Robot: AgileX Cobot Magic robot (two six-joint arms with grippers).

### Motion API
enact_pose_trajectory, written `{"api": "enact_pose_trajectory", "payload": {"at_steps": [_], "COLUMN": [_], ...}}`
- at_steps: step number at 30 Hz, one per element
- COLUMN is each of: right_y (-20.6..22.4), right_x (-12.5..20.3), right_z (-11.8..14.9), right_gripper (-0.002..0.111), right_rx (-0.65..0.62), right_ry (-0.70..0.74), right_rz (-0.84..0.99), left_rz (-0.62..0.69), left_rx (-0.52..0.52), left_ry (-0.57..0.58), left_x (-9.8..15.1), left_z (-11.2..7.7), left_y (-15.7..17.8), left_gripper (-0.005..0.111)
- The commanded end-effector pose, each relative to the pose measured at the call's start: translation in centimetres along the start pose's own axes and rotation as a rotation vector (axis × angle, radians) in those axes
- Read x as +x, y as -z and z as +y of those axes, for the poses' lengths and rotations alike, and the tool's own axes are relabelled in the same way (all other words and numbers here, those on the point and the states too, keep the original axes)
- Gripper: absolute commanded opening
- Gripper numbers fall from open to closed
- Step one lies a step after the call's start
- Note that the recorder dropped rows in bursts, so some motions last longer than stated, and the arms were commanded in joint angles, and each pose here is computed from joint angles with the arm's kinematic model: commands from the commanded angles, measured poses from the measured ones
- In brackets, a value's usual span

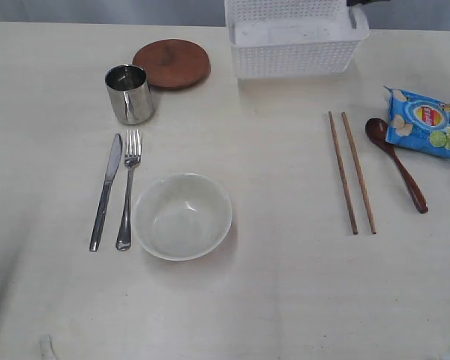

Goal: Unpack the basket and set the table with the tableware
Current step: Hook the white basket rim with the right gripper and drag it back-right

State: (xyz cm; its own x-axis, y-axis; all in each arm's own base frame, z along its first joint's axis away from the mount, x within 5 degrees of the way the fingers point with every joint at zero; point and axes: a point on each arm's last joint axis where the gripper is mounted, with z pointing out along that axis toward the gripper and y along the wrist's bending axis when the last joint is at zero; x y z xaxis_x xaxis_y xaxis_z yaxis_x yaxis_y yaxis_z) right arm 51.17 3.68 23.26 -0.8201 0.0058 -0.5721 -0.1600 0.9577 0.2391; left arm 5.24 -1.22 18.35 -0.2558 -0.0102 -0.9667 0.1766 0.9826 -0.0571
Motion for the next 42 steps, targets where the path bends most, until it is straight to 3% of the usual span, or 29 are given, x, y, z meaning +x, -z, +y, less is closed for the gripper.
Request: {"api": "enact_pose_trajectory", "payload": {"at_steps": [1,11,20,31,33,39,42], "right_y": [2.3,1.7,-1.6,-0.8,0.0,0.9,1.4], "right_x": [-1.5,0.2,1.5,1.5,1.2,0.6,0.3], "right_z": [-3.5,-10.7,-11.3,-12.8,-12.8,-12.3,-11.9], "right_gripper": [-0.001,-0.001,-0.001,0.000,0.006,0.047,0.047], "right_rx": [0.048,0.106,-0.015,0.053,0.056,0.024,-0.006], "right_ry": [-0.053,-0.202,-0.181,-0.126,-0.125,-0.148,-0.168], "right_rz": [-0.067,-0.019,-0.010,-0.012,-0.027,-0.056,-0.073], "left_rz": [-0.001,-0.001,-0.001,-0.001,-0.001,-0.001,-0.001], "left_rx": [0.007,0.007,0.007,0.007,0.007,0.007,0.007], "left_ry": [0.000,0.000,0.000,0.000,0.000,0.000,0.000], "left_x": [0.1,0.1,0.1,0.1,0.1,0.1,0.1], "left_z": [0.0,0.0,0.0,0.0,0.0,0.0,0.0], "left_y": [0.0,0.0,0.0,0.0,0.0,0.0,0.0], "left_gripper": [0.000,0.000,0.000,0.000,0.000,0.000,0.000]}}
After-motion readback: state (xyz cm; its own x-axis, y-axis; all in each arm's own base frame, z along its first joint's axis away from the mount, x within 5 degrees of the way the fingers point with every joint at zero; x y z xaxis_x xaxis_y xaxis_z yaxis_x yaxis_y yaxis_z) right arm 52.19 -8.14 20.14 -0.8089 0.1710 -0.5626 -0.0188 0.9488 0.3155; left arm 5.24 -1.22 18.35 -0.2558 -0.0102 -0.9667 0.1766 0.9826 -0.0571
